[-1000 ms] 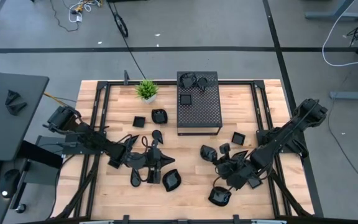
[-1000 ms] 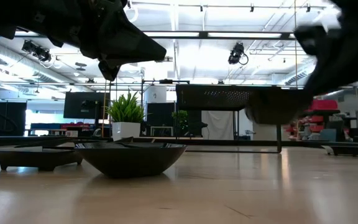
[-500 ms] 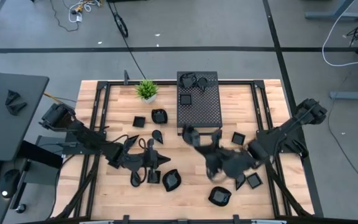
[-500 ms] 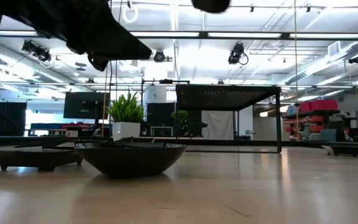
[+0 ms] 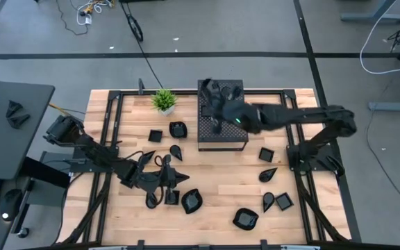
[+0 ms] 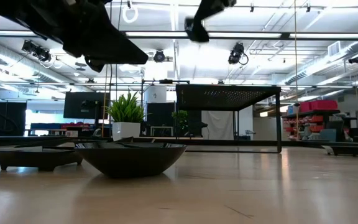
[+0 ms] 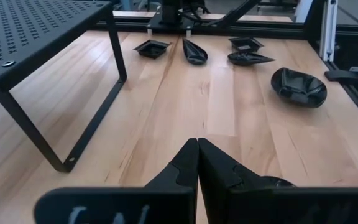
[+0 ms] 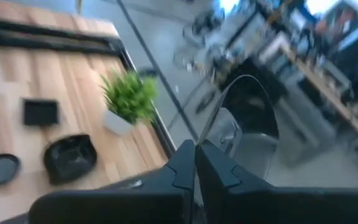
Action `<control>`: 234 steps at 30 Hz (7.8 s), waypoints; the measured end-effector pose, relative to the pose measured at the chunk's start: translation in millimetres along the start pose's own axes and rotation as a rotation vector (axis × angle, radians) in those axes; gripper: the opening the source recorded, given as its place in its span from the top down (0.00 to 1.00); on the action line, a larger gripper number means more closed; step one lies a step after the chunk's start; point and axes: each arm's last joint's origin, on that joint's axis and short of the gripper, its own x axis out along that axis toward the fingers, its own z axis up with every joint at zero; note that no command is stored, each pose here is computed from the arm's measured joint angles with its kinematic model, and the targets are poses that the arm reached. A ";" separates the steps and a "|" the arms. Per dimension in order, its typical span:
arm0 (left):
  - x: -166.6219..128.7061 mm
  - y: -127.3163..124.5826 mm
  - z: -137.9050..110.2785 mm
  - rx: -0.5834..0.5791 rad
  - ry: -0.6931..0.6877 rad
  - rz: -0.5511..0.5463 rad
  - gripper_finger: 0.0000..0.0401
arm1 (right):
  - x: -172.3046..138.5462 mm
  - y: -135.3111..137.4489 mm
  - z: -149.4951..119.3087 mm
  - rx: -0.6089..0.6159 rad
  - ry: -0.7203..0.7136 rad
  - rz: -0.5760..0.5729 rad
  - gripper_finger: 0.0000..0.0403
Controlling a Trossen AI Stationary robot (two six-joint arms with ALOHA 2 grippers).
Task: Pick & Place Mini shaped plates
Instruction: Stack the leaf shaped plate on top of the leaf shaped plates on the shelf
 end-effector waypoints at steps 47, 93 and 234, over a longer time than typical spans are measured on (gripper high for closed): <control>0.3 0.3 -0.5 0.001 0.003 0.004 0.97 | 147.3 -21.9 -48.3 0.274 0.432 -0.055 0.96; 0.3 0.3 -0.6 0.002 0.003 0.004 0.97 | 148.6 -24.7 -50.5 0.223 0.444 -0.038 0.57; 0.3 -0.4 0.6 -0.025 -0.005 -0.011 0.97 | 157.4 -57.5 -81.4 0.426 0.414 0.295 0.97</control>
